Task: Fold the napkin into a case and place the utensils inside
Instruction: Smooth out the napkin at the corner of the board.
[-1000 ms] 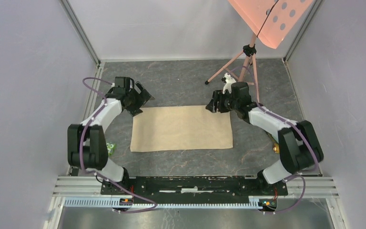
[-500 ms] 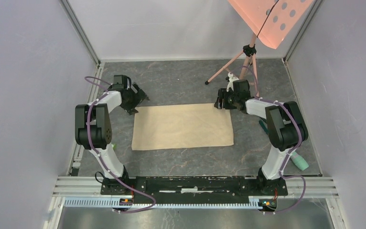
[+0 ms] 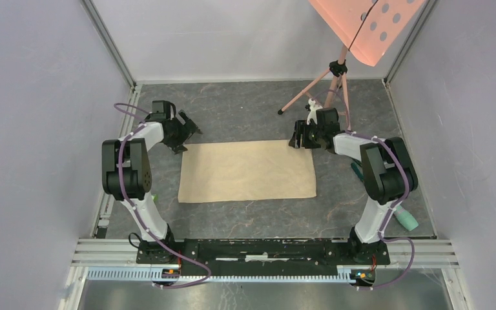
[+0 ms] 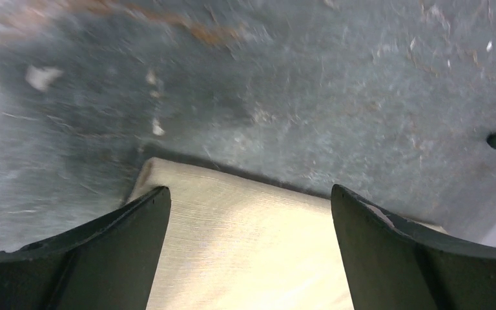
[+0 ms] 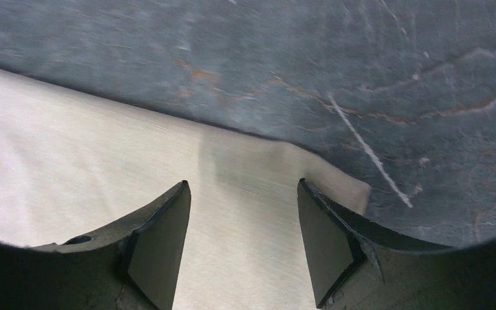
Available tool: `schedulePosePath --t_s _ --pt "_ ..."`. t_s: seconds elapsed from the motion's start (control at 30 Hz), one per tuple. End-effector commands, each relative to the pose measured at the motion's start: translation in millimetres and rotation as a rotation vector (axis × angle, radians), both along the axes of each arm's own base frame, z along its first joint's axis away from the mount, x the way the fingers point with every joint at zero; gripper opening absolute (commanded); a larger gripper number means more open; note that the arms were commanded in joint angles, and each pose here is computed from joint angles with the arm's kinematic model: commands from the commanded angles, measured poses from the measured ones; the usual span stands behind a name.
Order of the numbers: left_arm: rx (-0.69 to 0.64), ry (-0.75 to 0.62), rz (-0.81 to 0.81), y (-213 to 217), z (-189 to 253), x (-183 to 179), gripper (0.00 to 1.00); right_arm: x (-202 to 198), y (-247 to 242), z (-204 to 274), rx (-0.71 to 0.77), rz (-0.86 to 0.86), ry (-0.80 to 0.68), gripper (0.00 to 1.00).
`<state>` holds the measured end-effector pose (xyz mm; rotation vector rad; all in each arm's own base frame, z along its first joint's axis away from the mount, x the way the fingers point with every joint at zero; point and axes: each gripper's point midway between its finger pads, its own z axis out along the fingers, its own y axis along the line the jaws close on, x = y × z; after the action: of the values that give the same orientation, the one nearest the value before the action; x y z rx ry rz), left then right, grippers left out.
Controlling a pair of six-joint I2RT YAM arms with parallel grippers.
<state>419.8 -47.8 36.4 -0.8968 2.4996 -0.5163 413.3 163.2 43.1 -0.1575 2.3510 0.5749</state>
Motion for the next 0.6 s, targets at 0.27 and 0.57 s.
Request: schedulePosePath --t_s 0.27,0.57 --pt "0.104 -0.107 -0.023 17.5 41.6 8.8 1.0 15.8 -34.2 7.0 -0.125 -0.06 -0.018 0.68" --pt "-0.151 -0.195 -0.147 -89.7 65.8 19.5 1.0 5.3 98.2 55.2 0.277 0.137 -0.068 0.7"
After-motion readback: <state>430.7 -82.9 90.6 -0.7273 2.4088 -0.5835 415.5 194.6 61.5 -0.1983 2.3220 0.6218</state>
